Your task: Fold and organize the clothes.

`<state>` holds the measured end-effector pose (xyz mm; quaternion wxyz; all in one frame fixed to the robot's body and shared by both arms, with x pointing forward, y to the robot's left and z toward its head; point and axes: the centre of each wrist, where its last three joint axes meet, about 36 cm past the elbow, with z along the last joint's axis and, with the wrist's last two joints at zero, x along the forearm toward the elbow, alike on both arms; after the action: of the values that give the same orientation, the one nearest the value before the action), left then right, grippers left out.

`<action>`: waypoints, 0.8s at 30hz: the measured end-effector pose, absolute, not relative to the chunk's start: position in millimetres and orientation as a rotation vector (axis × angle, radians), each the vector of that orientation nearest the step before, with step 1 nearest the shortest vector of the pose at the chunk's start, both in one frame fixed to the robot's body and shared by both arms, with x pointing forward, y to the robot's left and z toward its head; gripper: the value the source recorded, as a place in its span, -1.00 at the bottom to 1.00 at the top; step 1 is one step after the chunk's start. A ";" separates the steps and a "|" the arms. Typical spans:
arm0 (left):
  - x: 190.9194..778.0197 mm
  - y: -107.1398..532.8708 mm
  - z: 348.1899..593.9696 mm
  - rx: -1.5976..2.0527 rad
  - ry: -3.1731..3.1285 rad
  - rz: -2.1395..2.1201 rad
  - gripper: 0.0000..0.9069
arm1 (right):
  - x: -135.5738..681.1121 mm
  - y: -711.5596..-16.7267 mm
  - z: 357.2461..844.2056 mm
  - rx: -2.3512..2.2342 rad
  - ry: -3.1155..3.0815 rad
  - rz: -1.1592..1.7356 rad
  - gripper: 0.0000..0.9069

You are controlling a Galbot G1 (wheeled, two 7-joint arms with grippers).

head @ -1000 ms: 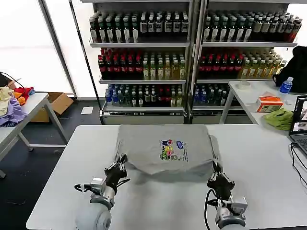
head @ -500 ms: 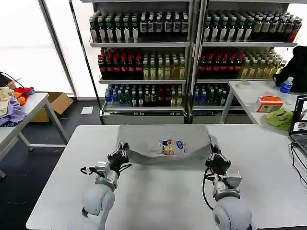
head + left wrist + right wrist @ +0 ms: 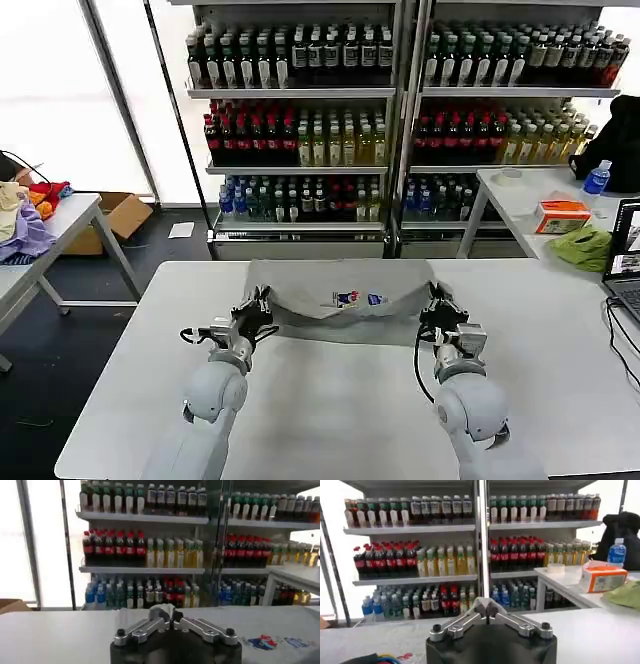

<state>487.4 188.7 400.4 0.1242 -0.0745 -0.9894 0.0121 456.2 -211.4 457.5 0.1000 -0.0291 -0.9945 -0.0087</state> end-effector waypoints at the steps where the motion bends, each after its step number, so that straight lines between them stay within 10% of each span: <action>1: 489.4 188.7 400.3 -0.215 -2.883 0.034 -1.00 | 458.8 -210.9 458.0 -0.083 -2.938 -0.028 -1.00; 12: 510.3 194.2 393.1 -0.191 -2.842 0.009 -0.96 | 482.1 -207.0 449.5 -0.073 -2.870 -0.026 -1.00; 13: 511.5 194.9 392.1 -0.187 -2.838 0.005 0.51 | 482.5 -206.0 448.0 -0.070 -2.862 -0.024 -1.00; 14: 512.6 195.5 390.6 -0.184 -2.833 -0.002 1.00 | 482.9 -205.0 446.6 -0.070 -2.855 -0.022 -0.80; 15: 513.2 196.1 389.2 -0.181 -2.829 -0.006 1.00 | 483.3 -204.1 444.8 -0.071 -2.846 -0.020 -0.36; 16: 513.6 196.8 387.8 -0.178 -2.825 -0.013 1.00 | 483.8 -203.5 442.2 -0.076 -2.835 -0.017 1.00; 24: 517.9 199.1 385.6 -0.156 -2.811 -0.051 1.00 | 489.9 -199.6 436.8 -0.131 -2.789 -0.051 1.00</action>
<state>517.9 199.1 385.6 0.1622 -0.0547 -0.9851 -0.0179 489.9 -199.6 436.8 0.1737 -0.0461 -0.9835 -0.0180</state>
